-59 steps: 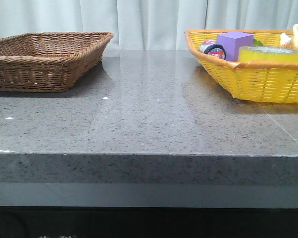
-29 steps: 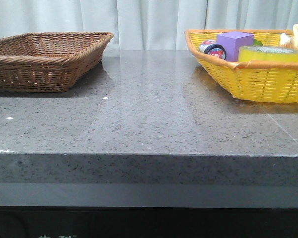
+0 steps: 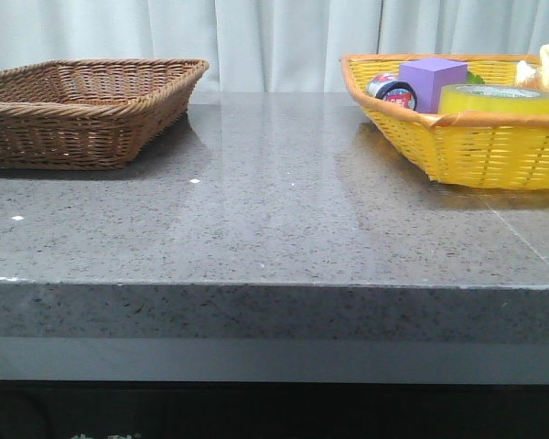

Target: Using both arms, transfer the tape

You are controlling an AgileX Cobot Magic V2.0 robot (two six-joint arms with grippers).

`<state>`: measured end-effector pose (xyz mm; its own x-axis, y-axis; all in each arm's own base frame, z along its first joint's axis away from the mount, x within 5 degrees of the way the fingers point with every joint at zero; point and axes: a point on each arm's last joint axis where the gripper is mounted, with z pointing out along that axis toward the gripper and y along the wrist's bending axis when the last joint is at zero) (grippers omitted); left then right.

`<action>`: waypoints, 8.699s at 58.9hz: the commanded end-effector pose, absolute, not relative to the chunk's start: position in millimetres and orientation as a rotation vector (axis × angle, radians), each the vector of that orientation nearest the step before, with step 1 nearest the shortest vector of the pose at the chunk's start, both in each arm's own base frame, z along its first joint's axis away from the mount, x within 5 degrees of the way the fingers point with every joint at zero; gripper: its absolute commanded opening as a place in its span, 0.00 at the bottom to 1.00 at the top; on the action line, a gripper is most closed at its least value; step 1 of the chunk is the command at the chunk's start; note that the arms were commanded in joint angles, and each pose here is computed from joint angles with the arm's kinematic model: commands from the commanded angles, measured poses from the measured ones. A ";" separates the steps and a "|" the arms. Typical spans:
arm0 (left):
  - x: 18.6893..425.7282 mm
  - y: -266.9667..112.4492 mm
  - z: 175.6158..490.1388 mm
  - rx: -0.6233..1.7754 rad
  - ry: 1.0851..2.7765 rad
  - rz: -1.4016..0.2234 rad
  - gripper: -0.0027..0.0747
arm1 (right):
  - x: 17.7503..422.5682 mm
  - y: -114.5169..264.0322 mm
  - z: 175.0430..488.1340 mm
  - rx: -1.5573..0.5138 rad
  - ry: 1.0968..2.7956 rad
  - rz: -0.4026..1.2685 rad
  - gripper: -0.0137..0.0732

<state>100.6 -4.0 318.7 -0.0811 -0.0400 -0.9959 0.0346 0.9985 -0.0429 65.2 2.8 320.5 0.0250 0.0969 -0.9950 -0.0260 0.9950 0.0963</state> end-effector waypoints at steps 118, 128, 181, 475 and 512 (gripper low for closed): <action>101.6 -4.5 336.7 -0.002 1.552 -0.070 0.83 | 438.9 50.8 318.1 -0.045 2.360 0.330 0.69; 101.6 -4.5 336.7 -0.002 1.552 -0.070 0.83 | 438.8 50.8 318.1 -0.045 2.361 0.330 0.57; 101.6 -4.5 336.7 -0.002 1.552 -0.070 0.83 | 413.4 47.3 373.9 -0.059 2.211 0.312 0.27; 115.7 -8.1 352.9 0.080 1.630 -0.022 0.83 | 79.0 14.0 327.2 -0.082 1.642 0.176 0.09; 236.2 -150.4 413.3 0.579 2.084 -0.276 0.83 | 79.7 14.0 323.8 -0.082 1.653 0.175 0.09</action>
<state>231.3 -135.2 395.9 -0.4765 0.3173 -0.8199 0.4765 0.8769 0.0625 78.8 16.3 308.2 -0.1967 0.0480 -0.9793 -0.1759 0.9809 0.0834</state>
